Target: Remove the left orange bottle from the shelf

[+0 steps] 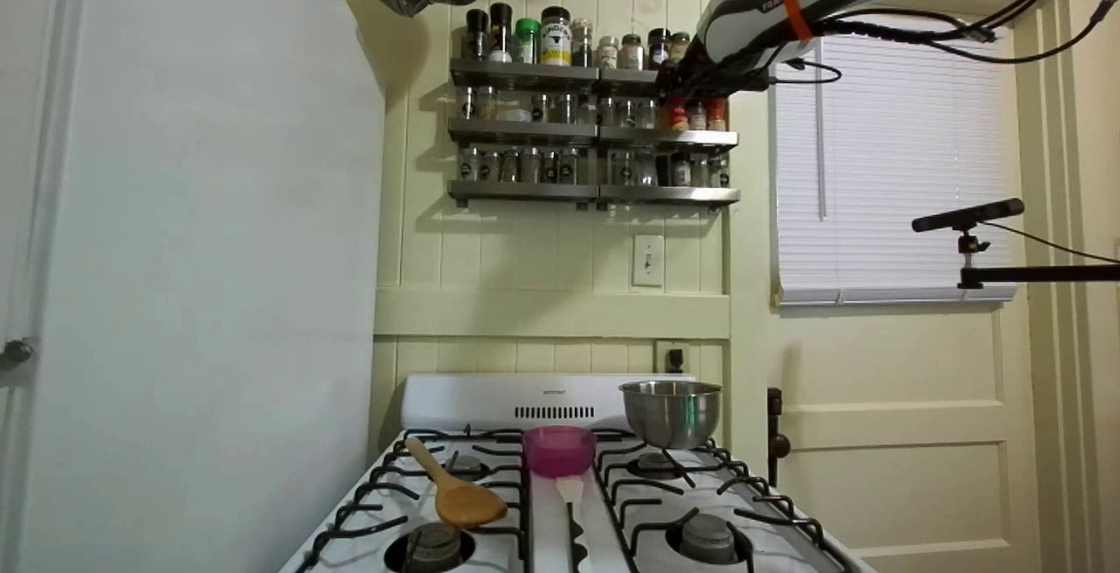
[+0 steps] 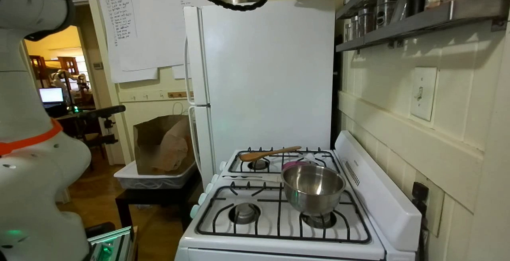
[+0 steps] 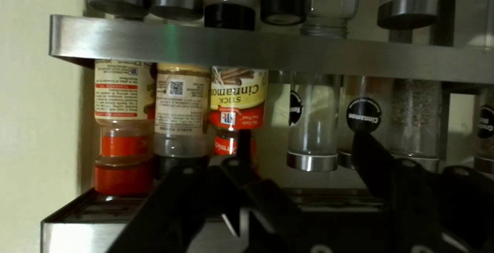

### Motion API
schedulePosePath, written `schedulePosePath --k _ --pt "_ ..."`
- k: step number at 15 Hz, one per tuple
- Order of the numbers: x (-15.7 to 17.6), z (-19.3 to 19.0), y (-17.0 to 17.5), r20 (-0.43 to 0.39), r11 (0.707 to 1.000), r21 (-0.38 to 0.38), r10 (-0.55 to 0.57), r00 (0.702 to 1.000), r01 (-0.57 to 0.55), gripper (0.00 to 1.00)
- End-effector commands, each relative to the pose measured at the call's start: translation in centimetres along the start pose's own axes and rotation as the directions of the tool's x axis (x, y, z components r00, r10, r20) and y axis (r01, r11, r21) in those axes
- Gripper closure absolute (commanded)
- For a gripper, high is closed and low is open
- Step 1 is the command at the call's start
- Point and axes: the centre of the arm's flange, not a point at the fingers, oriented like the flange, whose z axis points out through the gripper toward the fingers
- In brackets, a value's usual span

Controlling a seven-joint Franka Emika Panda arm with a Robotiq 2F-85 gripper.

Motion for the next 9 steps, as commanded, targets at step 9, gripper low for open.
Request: schedulePosePath --k 9 --pt "-1.3 3.1 2.0 -0.006 0.991 -0.125 0.050 0.999 -0.050 0.51"
